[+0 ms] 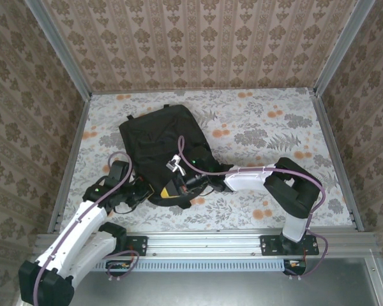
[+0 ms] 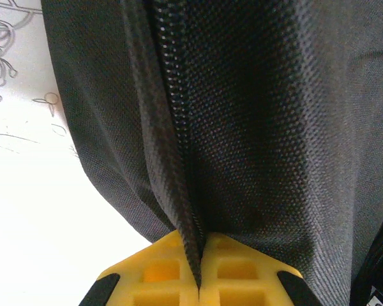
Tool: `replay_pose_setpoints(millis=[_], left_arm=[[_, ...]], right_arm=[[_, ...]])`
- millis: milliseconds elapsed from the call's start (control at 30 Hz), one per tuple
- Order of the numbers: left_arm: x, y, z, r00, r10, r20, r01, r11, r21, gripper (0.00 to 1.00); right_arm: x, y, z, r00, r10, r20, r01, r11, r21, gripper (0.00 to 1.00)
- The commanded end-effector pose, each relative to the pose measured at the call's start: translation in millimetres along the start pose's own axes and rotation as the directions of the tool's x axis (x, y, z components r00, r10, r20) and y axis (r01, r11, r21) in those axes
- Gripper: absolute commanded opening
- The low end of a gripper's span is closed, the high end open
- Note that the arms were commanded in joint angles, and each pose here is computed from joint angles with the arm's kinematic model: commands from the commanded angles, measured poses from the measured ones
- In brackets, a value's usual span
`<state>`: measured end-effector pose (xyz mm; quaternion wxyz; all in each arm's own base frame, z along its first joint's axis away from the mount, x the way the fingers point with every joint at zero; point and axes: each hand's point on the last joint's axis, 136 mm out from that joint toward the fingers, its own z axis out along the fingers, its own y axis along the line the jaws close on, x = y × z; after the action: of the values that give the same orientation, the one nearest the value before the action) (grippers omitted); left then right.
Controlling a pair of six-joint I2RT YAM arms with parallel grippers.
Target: Pack the student bag
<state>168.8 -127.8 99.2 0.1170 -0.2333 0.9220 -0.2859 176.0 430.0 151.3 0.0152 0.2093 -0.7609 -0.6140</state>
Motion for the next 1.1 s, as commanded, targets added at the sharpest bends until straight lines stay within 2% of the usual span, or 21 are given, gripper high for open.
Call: replay_pose_setpoints(millis=[0,667,1067], left_arm=[[-7.3,8.4,-11.3,0.999,0.022,0.041,-0.02,0.999,-0.043,0.0],[-12.6,20.0,-25.5,0.997,0.051,0.051,-0.046,0.994,-0.099,0.0],[-21.6,24.5,-33.8,0.99,0.116,0.078,-0.102,0.981,-0.162,0.0]], right_arm=[[0.7,13.8,-9.6,0.999,-0.049,-0.002,0.049,0.998,-0.047,0.0],[7.8,-11.0,-42.1,1.0,-0.014,0.015,0.012,0.997,0.081,0.0],[-1.4,-5.4,-57.7,1.0,-0.007,0.026,0.004,0.993,0.117,0.0]])
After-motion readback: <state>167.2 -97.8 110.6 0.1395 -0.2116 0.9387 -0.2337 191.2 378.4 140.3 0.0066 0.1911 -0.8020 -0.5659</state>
